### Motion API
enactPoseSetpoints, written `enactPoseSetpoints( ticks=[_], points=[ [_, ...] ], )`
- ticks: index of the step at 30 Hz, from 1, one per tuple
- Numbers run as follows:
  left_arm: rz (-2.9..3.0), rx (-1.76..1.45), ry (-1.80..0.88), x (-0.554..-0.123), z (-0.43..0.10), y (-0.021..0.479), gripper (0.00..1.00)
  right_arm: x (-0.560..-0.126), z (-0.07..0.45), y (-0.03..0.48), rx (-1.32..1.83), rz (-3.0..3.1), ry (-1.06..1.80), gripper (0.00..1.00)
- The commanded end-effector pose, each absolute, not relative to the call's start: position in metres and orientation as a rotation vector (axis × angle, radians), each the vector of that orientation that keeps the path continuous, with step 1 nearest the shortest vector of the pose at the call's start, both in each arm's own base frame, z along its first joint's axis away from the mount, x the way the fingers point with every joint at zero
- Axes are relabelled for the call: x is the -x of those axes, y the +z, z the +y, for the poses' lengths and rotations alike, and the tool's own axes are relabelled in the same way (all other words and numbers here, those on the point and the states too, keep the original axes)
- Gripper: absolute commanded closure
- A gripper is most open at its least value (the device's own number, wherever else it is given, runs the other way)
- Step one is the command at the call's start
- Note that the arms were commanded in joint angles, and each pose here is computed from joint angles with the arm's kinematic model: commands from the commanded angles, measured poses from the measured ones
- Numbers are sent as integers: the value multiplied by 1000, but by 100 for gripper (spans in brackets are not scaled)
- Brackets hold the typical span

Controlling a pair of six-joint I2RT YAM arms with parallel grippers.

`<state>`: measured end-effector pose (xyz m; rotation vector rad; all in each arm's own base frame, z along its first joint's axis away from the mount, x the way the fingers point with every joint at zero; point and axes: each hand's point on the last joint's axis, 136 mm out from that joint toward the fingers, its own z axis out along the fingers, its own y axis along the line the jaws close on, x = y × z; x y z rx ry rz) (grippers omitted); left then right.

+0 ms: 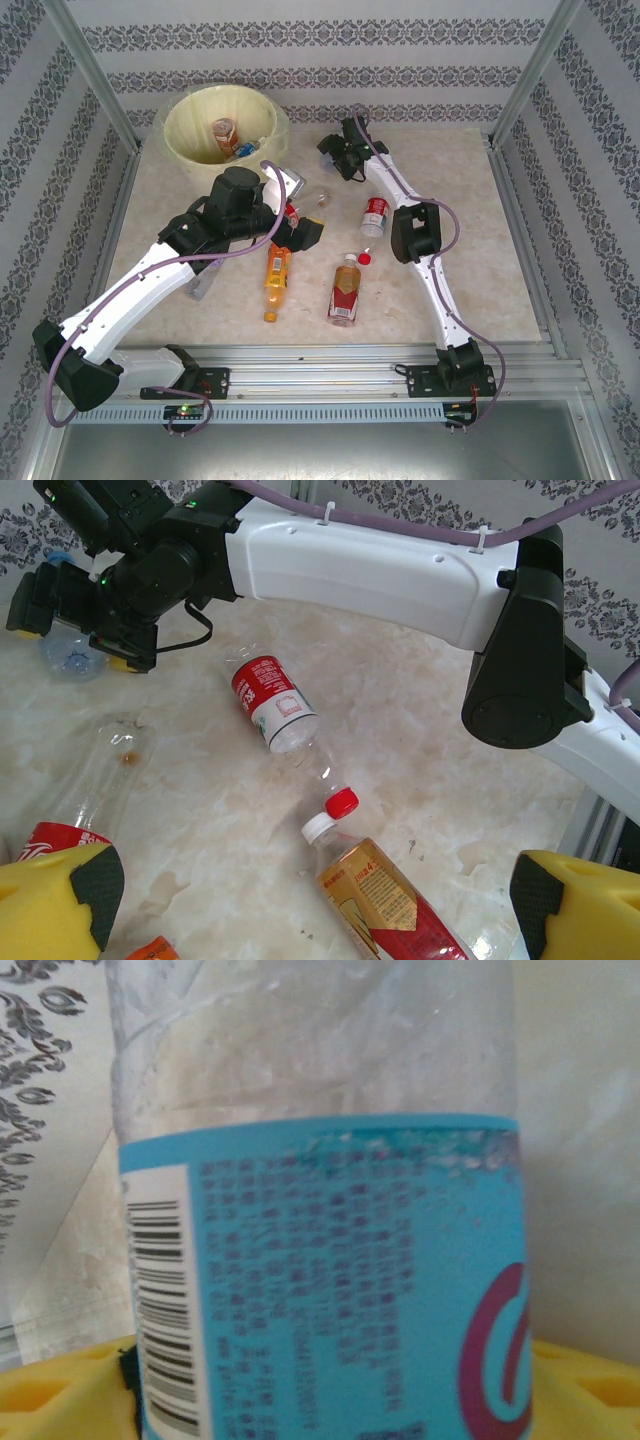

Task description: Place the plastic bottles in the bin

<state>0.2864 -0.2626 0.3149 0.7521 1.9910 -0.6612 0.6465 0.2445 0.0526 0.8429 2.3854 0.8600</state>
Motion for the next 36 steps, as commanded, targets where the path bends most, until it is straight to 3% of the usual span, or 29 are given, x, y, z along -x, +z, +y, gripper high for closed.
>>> enactPoseSetpoints(
  ticks=[1,6,12,21,27,36],
  points=[
    [1956,-753,-653,-293,-262,320,0,-643,245,45,-843,2412,845,23],
    [1959,-753,-657,-293,-262,319,0,-641,241,50,-792,2424,806,33],
    [1964,-753,-662,-293,-263,317,0,-639,234,85,-614,2385,772,39],
    [1985,-756,-689,-294,-269,309,0,-620,213,148,-378,2279,844,39],
    [1996,-740,-736,-294,-274,309,0,-585,198,192,-230,2208,905,40],
    [1989,-616,-902,-297,-288,328,0,-488,190,242,-1,2103,1008,39]
  ],
)
